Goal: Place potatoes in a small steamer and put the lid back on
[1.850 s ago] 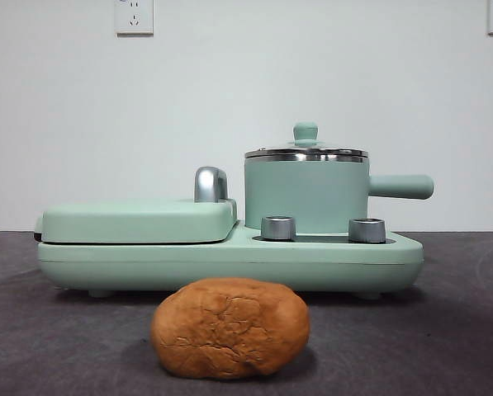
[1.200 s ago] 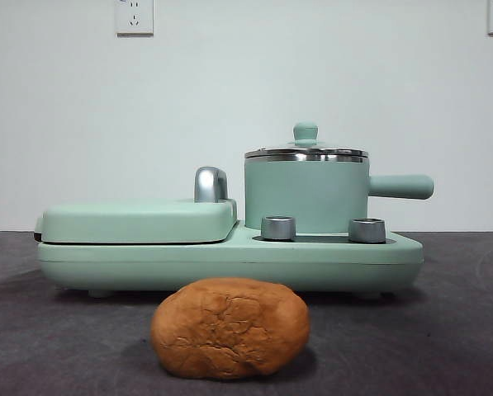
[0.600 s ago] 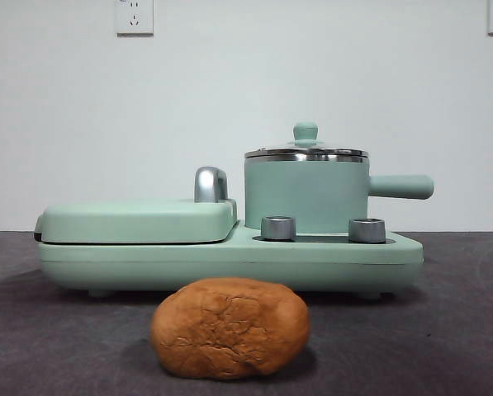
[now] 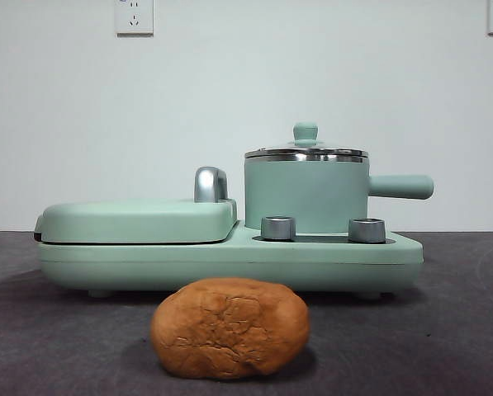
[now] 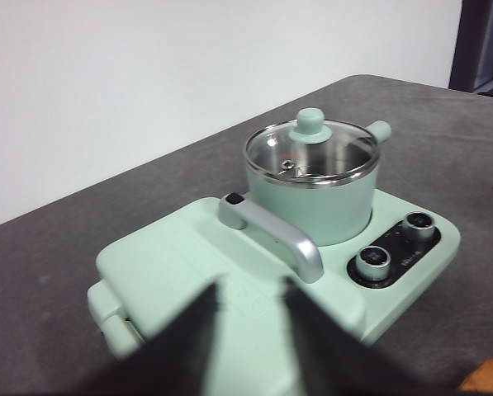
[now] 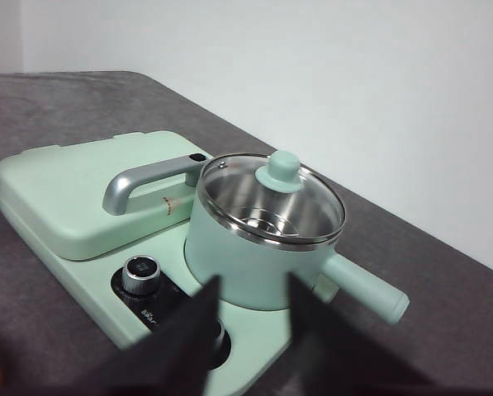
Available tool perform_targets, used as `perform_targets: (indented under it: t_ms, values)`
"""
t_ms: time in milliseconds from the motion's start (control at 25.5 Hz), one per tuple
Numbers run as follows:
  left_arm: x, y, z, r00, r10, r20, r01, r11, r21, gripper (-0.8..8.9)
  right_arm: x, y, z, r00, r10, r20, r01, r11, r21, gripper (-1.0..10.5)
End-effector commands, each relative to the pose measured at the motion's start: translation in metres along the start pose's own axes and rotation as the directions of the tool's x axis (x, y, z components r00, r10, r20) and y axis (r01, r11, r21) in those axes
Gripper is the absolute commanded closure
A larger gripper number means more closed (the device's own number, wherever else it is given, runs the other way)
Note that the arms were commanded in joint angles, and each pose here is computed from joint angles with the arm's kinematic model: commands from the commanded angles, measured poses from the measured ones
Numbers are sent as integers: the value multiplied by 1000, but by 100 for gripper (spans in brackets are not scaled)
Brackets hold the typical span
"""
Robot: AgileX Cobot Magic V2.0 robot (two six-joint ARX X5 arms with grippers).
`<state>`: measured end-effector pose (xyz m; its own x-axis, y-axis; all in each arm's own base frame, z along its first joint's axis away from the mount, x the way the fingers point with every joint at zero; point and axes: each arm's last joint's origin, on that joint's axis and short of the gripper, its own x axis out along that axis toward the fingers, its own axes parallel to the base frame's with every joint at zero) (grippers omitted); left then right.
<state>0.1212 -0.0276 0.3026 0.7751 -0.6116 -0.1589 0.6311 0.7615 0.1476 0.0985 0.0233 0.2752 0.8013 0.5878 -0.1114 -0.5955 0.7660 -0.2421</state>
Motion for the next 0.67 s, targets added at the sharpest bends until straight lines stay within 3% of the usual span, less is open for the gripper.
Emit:
perform_targets:
  t_ms: [39,314,471,667]
  values:
    - [0,0,7,1000,-14,24,14,1000,17,411,-1,-1,5,1000,-12,8,12,1000,-18,712]
    - [8,0,8,999,-45,25,46,999,-5,421,-1,-2,5,1000,-27,4,27,1000,-15,713]
    - [22,4,12,997,-50,64,50,999,3,475,-1,-2,5,999,-40,0,40,999,-11,713]
    - [53,9,19,989,-33,142,35,999,-16,474,-1,-3,4,996,-85,-14,85,995,54,714]
